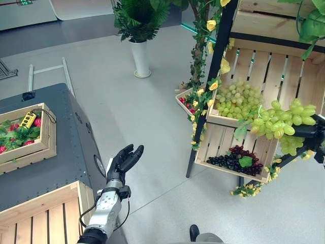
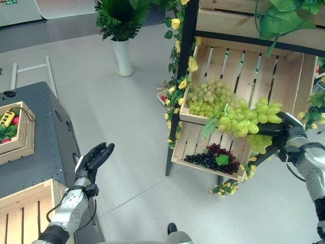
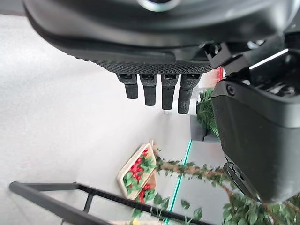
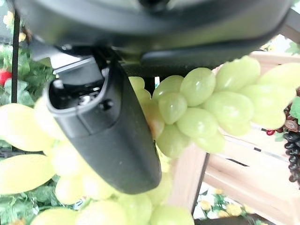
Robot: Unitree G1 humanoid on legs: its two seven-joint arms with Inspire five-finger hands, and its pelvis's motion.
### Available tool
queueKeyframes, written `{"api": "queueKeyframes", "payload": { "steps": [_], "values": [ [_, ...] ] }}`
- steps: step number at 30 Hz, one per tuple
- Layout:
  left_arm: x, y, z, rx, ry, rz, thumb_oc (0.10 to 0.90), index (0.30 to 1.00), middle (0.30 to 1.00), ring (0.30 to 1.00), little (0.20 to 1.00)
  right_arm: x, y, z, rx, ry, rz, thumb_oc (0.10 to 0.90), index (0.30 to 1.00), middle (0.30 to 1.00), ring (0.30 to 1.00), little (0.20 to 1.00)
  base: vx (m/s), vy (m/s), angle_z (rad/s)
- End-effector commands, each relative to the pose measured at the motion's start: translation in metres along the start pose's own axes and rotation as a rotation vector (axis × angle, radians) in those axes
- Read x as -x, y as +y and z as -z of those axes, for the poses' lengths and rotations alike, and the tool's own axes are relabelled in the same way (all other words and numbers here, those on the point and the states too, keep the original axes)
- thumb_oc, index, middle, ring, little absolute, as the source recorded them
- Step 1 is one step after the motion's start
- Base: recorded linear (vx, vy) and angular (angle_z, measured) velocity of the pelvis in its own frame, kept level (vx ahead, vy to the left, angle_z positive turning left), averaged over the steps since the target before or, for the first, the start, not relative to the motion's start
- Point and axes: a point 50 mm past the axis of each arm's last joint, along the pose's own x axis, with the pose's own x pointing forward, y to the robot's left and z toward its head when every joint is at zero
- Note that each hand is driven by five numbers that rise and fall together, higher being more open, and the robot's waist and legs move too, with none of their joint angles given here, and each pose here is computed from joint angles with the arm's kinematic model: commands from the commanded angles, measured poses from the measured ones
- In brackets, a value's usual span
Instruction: Pick up the fruits from the basket on one side to the basket on the other side
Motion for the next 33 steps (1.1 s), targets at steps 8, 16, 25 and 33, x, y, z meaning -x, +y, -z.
{"api": "queueKeyframes", "payload": {
  "steps": [8, 16, 25, 33],
  "values": [
    [-0.02, -0.006, -0.052, -0.084, -0.2, 0.11, 0.8, 0.9, 0.9, 0.9, 0.9, 0.016, -0.054, -0.143, -0.132, -0.44, 0.261, 0.4, 0.3, 0.3, 0.3, 0.3, 0.01, -0.004, 0.0],
    [-0.02, -0.01, -0.049, -0.086, -0.195, 0.117, 0.8, 0.9, 0.9, 0.9, 0.9, 0.02, -0.07, -0.162, -0.033, -0.403, 0.413, 0.4, 0.3, 0.3, 0.3, 0.3, 0.0, 0.0, 0.0],
    [-0.022, -0.015, -0.047, -0.083, -0.183, 0.127, 0.8, 0.9, 0.9, 0.9, 0.9, 0.008, -0.069, -0.161, 0.29, -0.225, 0.474, 0.4, 0.3, 0.3, 0.3, 0.3, 0.0, -0.001, 0.02],
    [-0.023, -0.016, -0.047, -0.08, -0.183, 0.128, 0.8, 0.9, 0.9, 0.9, 0.9, -0.001, -0.064, -0.158, 0.506, -0.121, 0.474, 0.4, 0.3, 0.3, 0.3, 0.3, 0.0, 0.001, 0.01]
  ]
}}
